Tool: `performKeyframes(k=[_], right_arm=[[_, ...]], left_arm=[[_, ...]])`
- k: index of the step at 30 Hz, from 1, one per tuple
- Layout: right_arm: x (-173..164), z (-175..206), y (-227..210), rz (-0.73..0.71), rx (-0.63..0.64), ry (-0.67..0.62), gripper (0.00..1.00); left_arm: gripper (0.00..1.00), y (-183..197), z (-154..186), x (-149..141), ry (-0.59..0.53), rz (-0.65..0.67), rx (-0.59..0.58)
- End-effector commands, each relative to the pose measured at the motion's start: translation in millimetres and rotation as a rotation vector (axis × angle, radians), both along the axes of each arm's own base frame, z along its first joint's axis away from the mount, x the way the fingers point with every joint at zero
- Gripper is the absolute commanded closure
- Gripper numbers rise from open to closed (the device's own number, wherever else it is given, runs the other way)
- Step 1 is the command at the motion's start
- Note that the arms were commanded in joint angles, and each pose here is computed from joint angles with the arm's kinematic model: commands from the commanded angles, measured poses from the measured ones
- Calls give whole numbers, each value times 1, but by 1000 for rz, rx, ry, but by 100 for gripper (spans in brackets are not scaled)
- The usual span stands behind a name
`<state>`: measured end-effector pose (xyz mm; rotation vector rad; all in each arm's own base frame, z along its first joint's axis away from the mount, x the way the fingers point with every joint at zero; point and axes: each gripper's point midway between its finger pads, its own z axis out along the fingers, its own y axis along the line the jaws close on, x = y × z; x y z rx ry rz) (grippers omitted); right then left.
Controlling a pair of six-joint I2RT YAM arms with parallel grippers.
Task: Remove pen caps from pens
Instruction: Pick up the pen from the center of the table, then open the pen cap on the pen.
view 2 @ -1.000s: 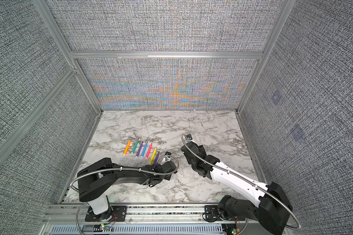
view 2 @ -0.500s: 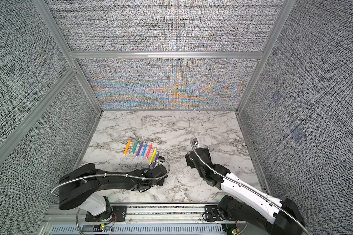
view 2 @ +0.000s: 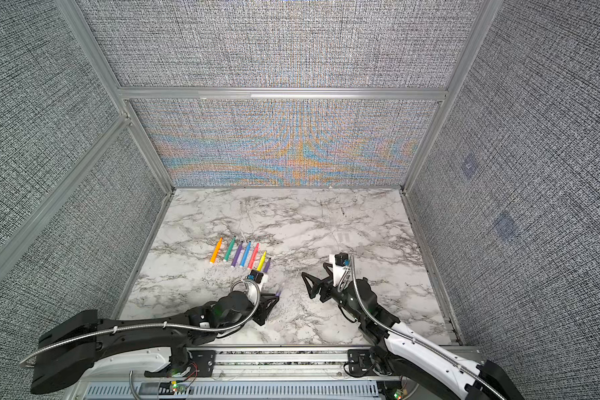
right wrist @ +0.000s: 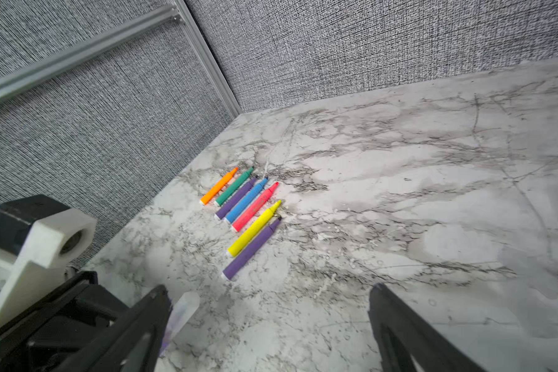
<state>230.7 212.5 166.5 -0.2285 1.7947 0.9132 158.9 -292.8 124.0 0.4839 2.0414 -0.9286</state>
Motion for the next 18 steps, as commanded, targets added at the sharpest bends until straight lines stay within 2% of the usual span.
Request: performKeyframes(k=[1,4,9,14,18], right_arm=[[-9,45,21,122,233,-59,1],[-12,47,36,197,298,-33,3],[-19,53,55,288,368,-15,14],[-26,60,74,347,369,-24,30],[-32,60,85,368,352,-31,36]], left_arm=[[83,-8,39,1,-85,-15,-123],[83,-8,52,-1,-120,-19,-163],[83,-11,68,-3,-157,-34,-205],[83,-12,72,0,-172,-21,-193],[83,-13,77,4,-183,-8,-175]])
